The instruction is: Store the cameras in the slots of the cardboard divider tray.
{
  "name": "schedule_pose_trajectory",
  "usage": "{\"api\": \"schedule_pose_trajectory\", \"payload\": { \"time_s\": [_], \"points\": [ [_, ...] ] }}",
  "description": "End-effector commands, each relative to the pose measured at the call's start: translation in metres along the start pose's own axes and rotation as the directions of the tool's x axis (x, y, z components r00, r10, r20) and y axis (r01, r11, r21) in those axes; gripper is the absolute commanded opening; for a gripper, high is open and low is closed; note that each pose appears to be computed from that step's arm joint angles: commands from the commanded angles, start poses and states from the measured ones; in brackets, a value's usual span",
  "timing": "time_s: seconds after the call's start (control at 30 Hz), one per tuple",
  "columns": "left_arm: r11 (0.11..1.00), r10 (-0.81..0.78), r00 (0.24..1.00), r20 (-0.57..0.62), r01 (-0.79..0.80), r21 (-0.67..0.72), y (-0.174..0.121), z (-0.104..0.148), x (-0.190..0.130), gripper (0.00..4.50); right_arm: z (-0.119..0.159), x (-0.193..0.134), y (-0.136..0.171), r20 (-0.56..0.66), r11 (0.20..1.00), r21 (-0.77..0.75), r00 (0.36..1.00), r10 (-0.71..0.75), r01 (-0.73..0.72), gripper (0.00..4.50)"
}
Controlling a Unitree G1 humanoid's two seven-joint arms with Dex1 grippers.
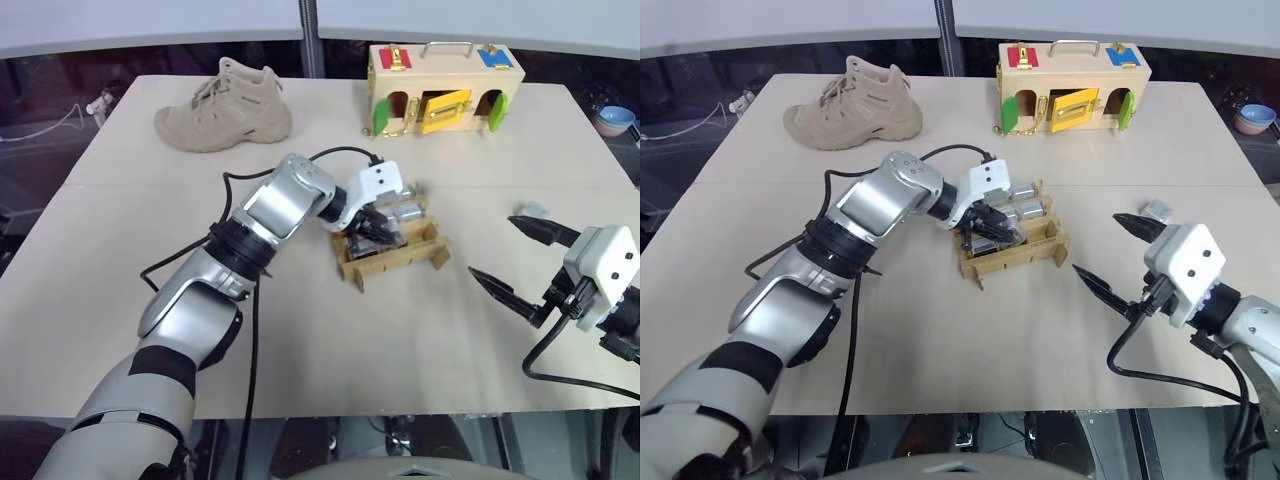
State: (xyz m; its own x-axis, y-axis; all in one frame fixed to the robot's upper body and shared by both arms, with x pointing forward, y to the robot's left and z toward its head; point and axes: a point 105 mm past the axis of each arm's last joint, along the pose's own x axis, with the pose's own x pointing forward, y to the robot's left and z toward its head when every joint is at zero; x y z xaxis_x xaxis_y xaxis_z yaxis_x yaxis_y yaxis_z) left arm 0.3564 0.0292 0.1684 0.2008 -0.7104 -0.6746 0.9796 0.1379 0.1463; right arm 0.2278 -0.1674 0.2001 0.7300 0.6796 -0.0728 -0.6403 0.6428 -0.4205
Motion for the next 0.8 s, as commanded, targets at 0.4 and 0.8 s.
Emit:
{"api": "schedule_pose_trajectory", "payload": {
  "time_s": [0.4,0.8],
  "points": [
    [0.998,0.055,0.998,-0.037,-0.056,-0.018,0.008,-0.002,-0.02,0.76,0.008,0.007,0.001,0.041,0.998,-0.051,0.999,-0.027,0.029,4.5],
    [0.998,0.054,0.998,0.013,-0.054,-0.018,0.001,-0.001,-0.022,0.76,0.006,0.007,-0.001,0.031,0.997,-0.061,0.998,-0.048,0.049,4.5]
  ]
}}
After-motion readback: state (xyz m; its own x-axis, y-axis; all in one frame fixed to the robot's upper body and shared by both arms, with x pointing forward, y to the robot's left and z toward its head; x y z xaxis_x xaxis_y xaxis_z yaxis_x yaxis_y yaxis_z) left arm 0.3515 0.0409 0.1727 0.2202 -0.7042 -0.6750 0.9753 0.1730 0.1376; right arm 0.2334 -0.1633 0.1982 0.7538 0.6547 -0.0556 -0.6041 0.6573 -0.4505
